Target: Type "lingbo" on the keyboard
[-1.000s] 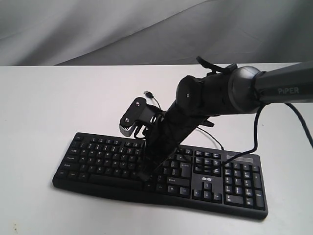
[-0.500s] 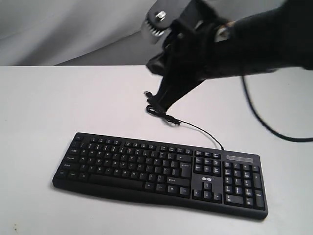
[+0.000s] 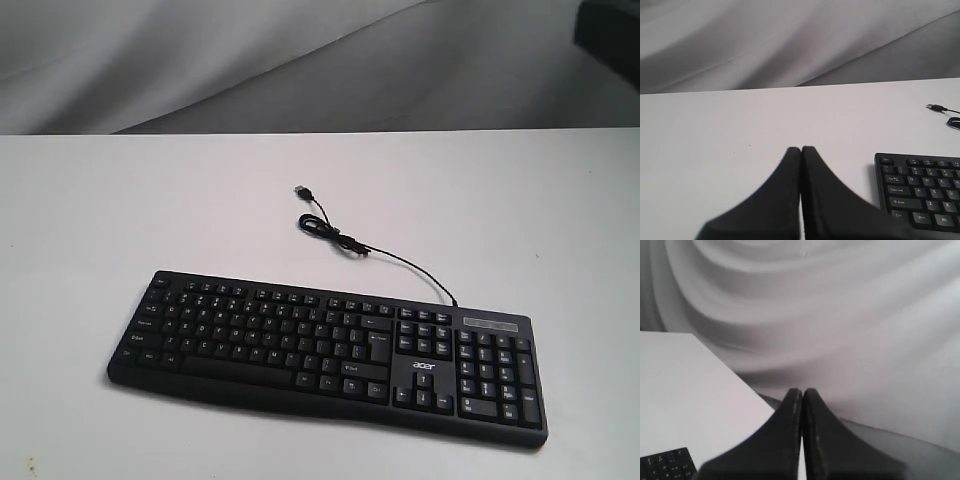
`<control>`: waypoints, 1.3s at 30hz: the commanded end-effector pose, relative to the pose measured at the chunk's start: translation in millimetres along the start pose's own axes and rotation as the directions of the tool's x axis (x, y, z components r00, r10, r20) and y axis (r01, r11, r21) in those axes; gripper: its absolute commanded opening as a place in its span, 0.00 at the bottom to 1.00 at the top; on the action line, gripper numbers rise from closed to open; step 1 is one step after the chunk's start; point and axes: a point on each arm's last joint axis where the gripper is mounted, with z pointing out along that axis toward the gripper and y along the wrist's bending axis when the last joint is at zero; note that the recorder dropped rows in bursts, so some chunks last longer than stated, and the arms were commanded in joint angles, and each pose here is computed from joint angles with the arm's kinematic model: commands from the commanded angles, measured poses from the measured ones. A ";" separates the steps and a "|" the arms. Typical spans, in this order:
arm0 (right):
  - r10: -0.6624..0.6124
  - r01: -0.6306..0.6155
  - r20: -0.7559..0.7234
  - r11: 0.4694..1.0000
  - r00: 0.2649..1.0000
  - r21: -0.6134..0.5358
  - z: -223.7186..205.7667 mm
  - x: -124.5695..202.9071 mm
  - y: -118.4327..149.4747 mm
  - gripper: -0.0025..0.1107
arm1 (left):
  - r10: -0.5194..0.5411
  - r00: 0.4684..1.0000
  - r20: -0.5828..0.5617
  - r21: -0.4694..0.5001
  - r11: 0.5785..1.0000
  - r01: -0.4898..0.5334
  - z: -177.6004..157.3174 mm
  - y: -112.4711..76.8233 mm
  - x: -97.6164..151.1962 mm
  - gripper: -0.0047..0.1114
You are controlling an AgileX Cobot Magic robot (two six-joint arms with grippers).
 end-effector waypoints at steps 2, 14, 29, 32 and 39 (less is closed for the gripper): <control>-0.034 0.026 0.128 0.998 0.991 0.060 -32.5 -16.3 -6.3 0.02 | -0.002 1.000 0.010 0.000 1.000 0.002 0.1 -0.1 0.4 0.04; 0.287 -0.342 0.214 0.891 0.934 0.298 -82.9 3.5 -17.3 0.02 | -0.002 1.000 0.010 0.000 1.000 0.002 0.1 -0.1 0.4 0.04; 0.414 -0.405 0.157 0.622 0.897 0.671 -108.7 94.5 4.1 0.02 | -0.002 1.000 0.010 0.000 1.000 0.002 0.1 -0.1 0.4 0.04; 0.403 -0.363 0.123 0.597 0.907 0.715 -112.5 103.1 6.8 0.02 | -0.002 1.000 0.010 0.000 1.000 0.002 0.1 -0.1 0.4 0.04; 0.467 -0.354 0.070 0.555 0.881 0.753 -111.7 138.8 13.6 0.02 | -0.002 1.000 0.010 0.000 1.000 0.002 0.1 -0.1 0.4 0.04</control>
